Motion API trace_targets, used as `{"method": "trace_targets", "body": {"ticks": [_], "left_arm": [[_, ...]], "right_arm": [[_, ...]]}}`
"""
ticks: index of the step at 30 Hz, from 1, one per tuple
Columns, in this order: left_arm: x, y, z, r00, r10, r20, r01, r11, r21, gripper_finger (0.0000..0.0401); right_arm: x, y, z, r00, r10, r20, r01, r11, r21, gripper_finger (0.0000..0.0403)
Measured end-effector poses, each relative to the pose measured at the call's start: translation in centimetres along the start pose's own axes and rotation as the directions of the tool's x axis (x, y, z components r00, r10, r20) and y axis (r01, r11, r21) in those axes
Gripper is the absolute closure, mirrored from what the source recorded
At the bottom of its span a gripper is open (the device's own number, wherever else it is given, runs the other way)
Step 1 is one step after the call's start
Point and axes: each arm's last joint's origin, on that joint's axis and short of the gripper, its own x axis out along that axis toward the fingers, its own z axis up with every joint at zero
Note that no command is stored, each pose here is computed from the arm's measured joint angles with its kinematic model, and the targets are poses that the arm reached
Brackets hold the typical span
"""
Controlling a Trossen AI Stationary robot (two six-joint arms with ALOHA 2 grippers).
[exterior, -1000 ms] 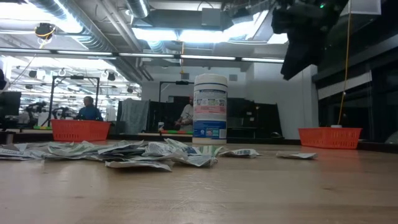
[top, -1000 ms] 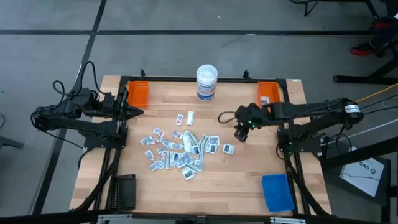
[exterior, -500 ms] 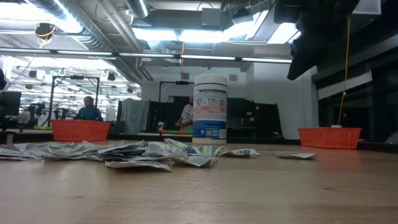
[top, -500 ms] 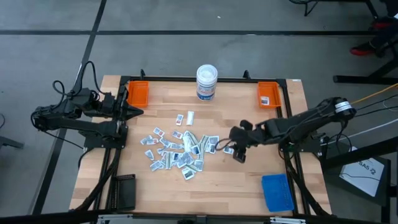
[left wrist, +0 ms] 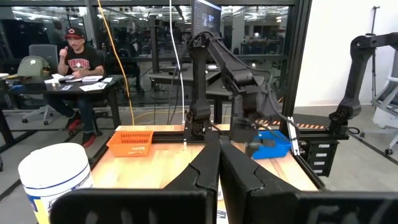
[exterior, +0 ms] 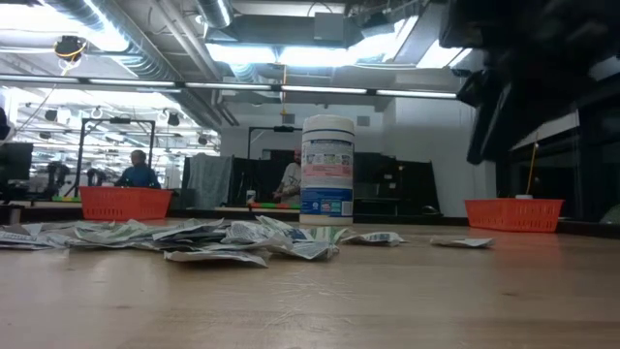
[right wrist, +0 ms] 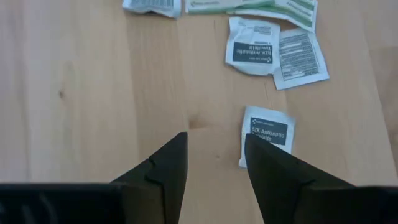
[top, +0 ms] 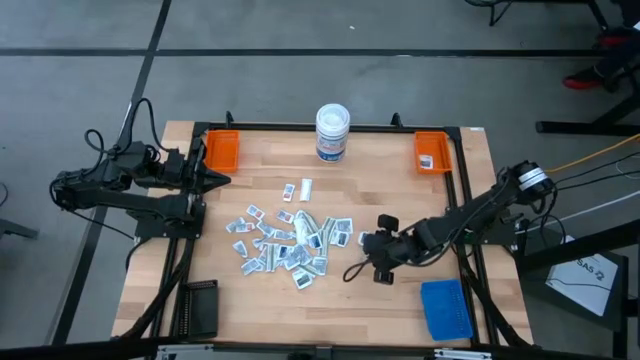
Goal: Pick & Place First Aid Supplies
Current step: Put the gray towelette pack into the right orange bin
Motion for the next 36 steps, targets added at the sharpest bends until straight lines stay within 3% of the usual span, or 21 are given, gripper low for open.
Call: {"method": "trace_targets", "body": {"ticks": [10, 18, 32, 36], "left_arm": [[0.0, 0.0, 0.0, 1.0, 0.0, 0.0, 0.0, 1.0, 0.0, 0.0397], [0.0, 0.0, 0.0, 1.0, 0.0, 0.0, 0.0, 1.0, 0.0, 0.0397], [0.0, 0.0, 0.0, 1.0, 0.0, 0.0, 0.0, 1.0, 0.0, 0.0397], [0.0, 0.0, 0.0, 1.0, 0.0, -0.001, 0.0, 1.0, 0.0, 0.0397]], "right_arm": [[3.2, 0.1, -1.6, 0.981, -0.11, -0.162, 0.1, 0.992, -0.071, 0.0242], [4.1, 0.0, -1.6, 0.974, -0.167, -0.154, 0.157, 0.985, -0.073, 0.0242], [6.0, -1.1, -1.6, 0.958, -0.169, -0.23, 0.156, 0.985, -0.071, 0.0244], [6.2, -1.2, -1.4, 0.963, -0.15, -0.225, 0.137, 0.988, -0.072, 0.0269]]}}
